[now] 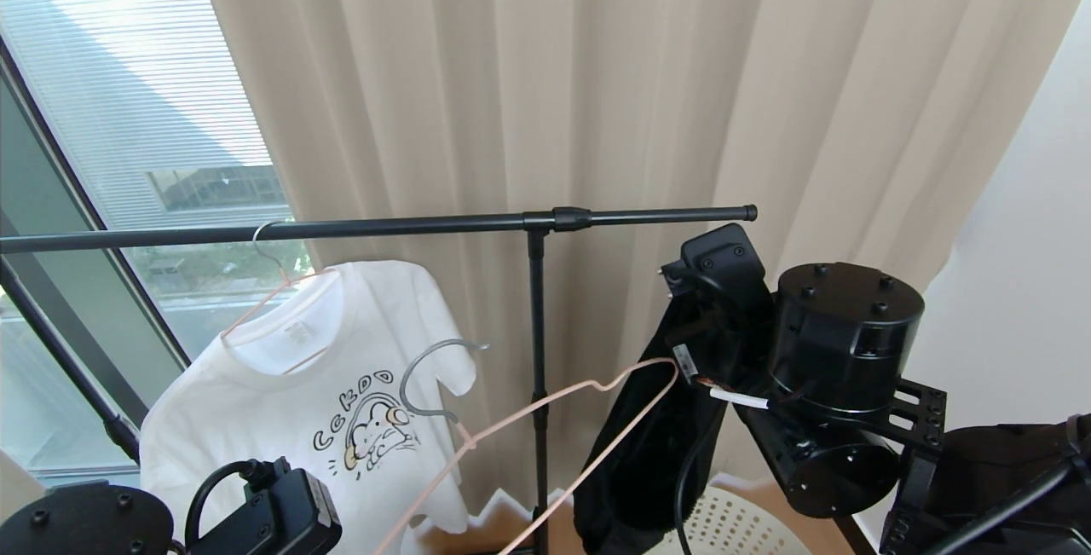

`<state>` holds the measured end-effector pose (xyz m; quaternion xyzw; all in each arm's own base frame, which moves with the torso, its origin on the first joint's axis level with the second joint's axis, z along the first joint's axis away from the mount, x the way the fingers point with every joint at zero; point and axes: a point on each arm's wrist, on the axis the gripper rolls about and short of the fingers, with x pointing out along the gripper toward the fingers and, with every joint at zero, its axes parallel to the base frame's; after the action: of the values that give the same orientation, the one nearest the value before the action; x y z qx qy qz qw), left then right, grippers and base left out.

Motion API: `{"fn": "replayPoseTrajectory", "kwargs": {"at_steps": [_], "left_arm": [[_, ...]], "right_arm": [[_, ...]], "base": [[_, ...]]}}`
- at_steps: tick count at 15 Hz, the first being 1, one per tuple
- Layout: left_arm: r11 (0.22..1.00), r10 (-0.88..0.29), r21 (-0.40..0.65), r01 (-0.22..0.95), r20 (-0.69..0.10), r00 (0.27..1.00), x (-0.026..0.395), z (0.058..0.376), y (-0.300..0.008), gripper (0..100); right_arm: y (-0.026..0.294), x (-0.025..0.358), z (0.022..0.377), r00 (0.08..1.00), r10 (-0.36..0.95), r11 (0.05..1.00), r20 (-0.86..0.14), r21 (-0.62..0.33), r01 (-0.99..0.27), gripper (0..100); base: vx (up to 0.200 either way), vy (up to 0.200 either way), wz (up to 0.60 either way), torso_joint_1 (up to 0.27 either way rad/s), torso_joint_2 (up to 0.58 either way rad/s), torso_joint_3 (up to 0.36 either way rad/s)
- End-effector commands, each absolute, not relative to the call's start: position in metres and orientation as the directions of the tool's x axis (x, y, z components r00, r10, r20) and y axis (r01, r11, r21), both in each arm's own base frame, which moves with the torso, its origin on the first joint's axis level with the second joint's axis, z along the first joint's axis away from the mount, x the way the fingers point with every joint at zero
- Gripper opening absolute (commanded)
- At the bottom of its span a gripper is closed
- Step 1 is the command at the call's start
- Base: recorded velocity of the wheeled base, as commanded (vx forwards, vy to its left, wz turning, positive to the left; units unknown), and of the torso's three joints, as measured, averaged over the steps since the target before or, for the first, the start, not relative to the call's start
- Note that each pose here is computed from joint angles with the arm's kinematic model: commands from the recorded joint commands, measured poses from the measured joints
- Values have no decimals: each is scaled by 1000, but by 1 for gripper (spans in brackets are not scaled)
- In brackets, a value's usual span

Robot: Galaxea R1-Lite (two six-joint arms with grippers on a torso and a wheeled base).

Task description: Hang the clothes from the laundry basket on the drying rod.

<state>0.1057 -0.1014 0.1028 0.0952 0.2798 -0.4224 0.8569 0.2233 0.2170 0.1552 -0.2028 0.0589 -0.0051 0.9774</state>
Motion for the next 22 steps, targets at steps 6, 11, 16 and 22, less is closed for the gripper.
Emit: {"fn": "replayPoseTrajectory", "kwargs": {"at_steps": [6, 11, 16, 22], "left_arm": [[646, -660, -81, 759, -558, 503, 114, 106, -107, 0], [692, -613, -30, 722, -553, 565, 122, 103, -113, 0], [691, -613, -17, 722, -543, 574, 134, 90, -126, 0], [661, -635, -14, 750, -543, 550, 125, 88, -126, 0]], "right_arm": [[230, 209, 157, 994, -10, 917, -104, -398, -33, 0], [236, 205, 157, 995, -13, 917, -99, -398, -28, 0], [248, 197, 153, 995, 32, 917, -95, -393, -67, 0], [258, 190, 156, 994, 67, 925, -83, -368, -93, 0]], "base": [[0, 0, 0, 0, 0, 0], [0, 0, 0, 0, 0, 0], [0, 0, 0, 0, 0, 0], [0, 0, 0, 0, 0, 0]]}}
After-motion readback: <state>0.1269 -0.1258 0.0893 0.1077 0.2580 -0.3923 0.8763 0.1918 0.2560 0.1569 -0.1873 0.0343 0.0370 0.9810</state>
